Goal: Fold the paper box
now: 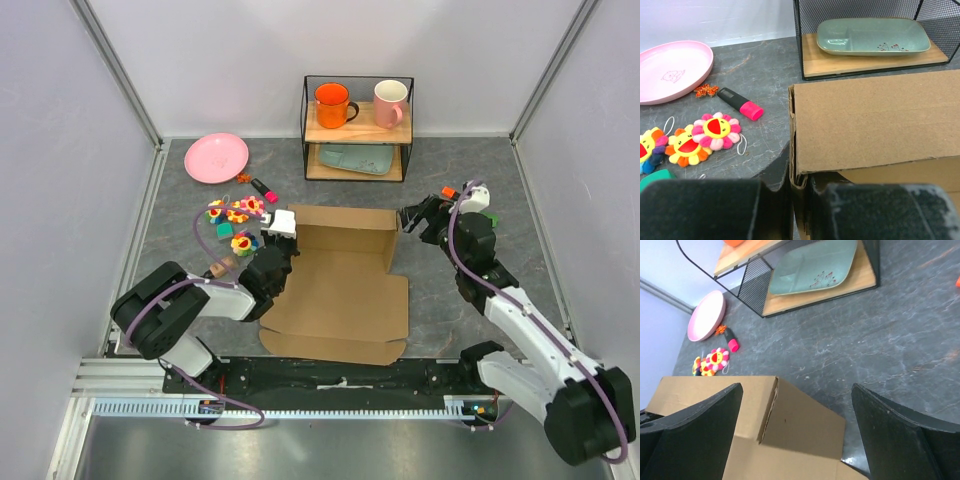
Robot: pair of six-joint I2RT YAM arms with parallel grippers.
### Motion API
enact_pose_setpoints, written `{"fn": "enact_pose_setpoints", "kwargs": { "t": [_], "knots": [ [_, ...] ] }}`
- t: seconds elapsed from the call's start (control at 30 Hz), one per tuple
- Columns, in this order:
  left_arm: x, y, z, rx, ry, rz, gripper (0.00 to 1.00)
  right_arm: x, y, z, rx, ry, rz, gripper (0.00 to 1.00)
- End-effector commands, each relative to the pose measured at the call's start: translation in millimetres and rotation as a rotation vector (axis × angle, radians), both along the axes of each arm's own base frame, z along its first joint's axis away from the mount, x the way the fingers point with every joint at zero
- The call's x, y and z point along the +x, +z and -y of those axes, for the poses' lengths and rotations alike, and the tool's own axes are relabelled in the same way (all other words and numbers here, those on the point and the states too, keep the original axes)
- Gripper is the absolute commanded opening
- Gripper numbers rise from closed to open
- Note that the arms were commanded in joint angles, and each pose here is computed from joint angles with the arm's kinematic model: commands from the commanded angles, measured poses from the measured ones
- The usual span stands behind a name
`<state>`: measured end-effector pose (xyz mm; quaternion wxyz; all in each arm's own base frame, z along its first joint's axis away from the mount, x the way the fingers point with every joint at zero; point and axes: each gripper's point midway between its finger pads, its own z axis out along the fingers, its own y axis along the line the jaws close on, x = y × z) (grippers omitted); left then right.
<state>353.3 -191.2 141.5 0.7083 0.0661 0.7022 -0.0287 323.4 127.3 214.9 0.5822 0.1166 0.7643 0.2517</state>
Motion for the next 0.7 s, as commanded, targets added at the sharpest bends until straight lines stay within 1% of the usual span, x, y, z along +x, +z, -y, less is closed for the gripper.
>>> {"fn": "enact_pose_setpoints", "kwargs": {
  "t": [0.0,0.07,0.23,0.33,0.37,0.47,0.53,0.6,0.63,0.67],
  "knots": [
    [-1,-4,-6,0.003,0.029,0.006,0.02,7,29,-33,0.220,0.195,0.056,0.97],
    [-2,-4,-6,0.002,0.027,0.006,0.02,9,18,-37,0.239,0.210,0.028,0.96],
    [-2,-3,-5,0.004,0.027,0.008,0.02,9,12,-49,0.267,0.271,0.026,0.93],
    [-1,-3,-6,0.006,0.029,0.007,0.02,9,-10,-51,0.240,0.282,-0.029,0.89],
    [-1,-3,-5,0.005,0.025,0.007,0.02,7,-25,-49,0.226,0.272,-0.067,0.88],
    [-2,-5,-4,0.005,0.024,-0.007,0.02,3,-52,-40,0.193,0.227,-0.115,0.84],
    [-3,-6,-5,0.005,0.024,-0.019,0.02,2,-64,-36,0.179,0.211,-0.135,0.81],
    [-5,-6,-8,0.008,0.029,-0.031,0.04,0,-77,-35,0.163,0.203,-0.165,0.78],
    [-6,-6,-9,0.001,0.032,-0.035,0.06,0,-83,-34,0.160,0.200,-0.178,0.77],
    [-7,-5,-10,0.000,0.035,-0.038,0.14,-1,-90,-33,0.152,0.198,-0.193,0.77]
  ]
}}
